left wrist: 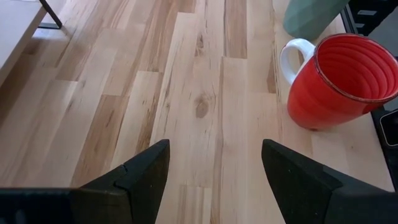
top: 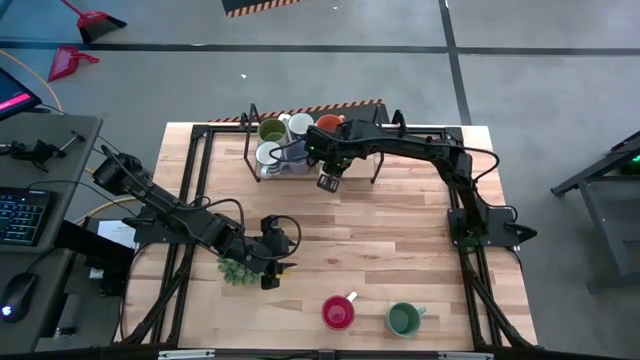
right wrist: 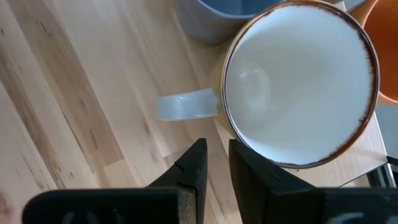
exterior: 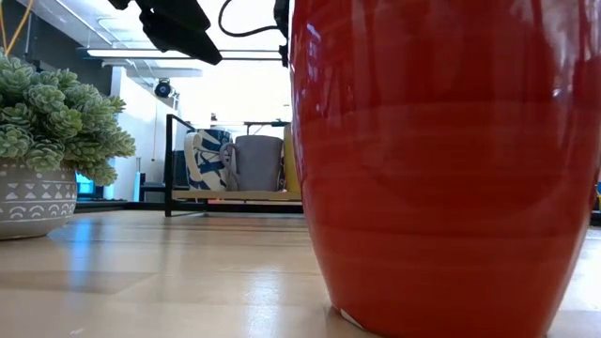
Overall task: Place coffee mugs
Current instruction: Put the yellow mug on the shelf aligned with the otherorange mug, then put the red mug on the shelf
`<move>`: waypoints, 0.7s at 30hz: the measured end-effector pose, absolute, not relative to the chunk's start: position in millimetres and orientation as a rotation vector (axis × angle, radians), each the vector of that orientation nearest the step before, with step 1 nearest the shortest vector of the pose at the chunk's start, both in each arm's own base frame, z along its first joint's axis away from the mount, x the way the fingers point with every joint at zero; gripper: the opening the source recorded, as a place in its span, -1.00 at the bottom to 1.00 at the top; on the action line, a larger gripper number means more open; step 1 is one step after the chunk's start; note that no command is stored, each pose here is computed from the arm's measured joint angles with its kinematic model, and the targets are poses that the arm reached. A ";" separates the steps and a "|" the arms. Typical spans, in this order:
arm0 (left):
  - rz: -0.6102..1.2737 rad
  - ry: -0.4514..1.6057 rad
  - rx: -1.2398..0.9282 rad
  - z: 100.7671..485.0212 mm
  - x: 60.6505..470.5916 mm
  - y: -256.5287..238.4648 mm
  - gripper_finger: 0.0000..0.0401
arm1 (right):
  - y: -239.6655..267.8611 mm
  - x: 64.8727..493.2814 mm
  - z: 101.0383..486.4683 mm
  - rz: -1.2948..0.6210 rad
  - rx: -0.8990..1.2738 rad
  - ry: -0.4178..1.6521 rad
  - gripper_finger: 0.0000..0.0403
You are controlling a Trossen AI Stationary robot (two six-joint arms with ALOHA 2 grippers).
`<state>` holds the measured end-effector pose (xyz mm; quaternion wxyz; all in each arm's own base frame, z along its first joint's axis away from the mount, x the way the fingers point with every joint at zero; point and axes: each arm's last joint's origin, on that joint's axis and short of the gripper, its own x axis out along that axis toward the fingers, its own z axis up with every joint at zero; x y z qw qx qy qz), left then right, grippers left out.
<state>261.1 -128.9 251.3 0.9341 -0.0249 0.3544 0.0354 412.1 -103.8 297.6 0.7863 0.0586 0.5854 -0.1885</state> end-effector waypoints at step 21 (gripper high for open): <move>0.059 0.728 -0.036 251.2 261.1 -129.1 0.21 | -47.5 356.5 378.7 -0.090 0.032 1.191 -0.73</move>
